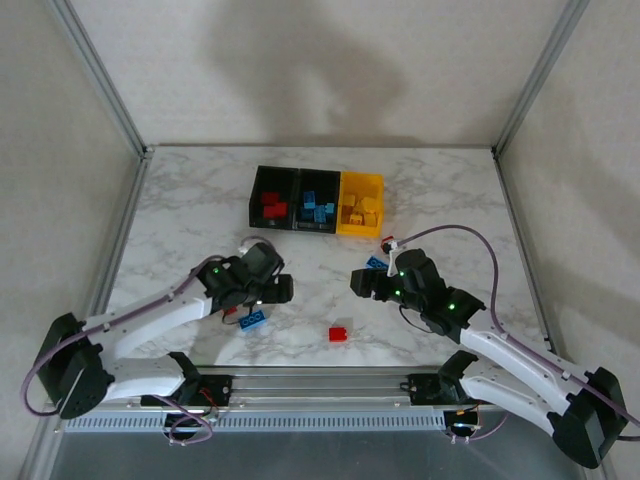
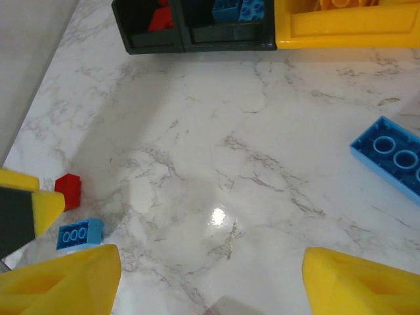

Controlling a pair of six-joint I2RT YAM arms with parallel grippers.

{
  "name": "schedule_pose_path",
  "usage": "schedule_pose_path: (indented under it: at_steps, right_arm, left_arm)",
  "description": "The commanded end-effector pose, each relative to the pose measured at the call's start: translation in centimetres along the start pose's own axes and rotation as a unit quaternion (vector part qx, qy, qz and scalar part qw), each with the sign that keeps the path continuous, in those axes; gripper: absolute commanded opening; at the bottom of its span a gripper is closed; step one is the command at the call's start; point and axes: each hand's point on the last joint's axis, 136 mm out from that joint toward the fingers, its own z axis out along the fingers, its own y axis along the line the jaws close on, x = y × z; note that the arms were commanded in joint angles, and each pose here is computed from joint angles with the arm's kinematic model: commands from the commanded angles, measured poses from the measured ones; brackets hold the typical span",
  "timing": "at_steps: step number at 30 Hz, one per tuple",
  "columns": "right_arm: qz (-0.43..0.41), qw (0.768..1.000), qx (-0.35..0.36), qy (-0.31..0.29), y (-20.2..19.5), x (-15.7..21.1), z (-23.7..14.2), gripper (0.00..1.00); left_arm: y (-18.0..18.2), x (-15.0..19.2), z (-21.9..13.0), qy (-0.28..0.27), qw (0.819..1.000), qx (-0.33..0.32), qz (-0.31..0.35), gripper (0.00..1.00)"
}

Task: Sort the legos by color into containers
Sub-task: Pick up the lego from the middle-left of the table.

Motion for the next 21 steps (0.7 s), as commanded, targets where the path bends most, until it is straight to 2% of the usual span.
schedule_pose_path:
  at_steps: [1,4,8,13,21]
  right_arm:
    - [-0.017,0.999,-0.026,-0.023,1.8,-1.7,-0.2,0.73]
    - [-0.019,0.999,-0.023,-0.021,1.7,-1.5,-0.1,0.73]
    - [-0.019,0.999,-0.012,-0.025,1.3,-1.6,-0.2,0.73]
    - [-0.017,1.000,-0.002,-0.026,0.9,-1.6,-0.3,0.73]
    - [-0.011,0.999,0.011,-0.031,0.3,-1.5,-0.2,0.72]
  left_arm:
    - [2.3,1.6,0.2,-0.001,0.995,-0.013,-0.102,0.97]
    - [4.0,1.9,0.0,-0.017,0.990,-0.034,-0.137,1.00]
    - [4.0,2.9,1.2,0.005,0.988,-0.024,-0.154,1.00]
    - [3.8,4.6,3.0,0.042,0.985,-0.027,-0.163,1.00]
    - [4.8,5.5,4.0,0.054,0.985,-0.053,-0.157,0.94]
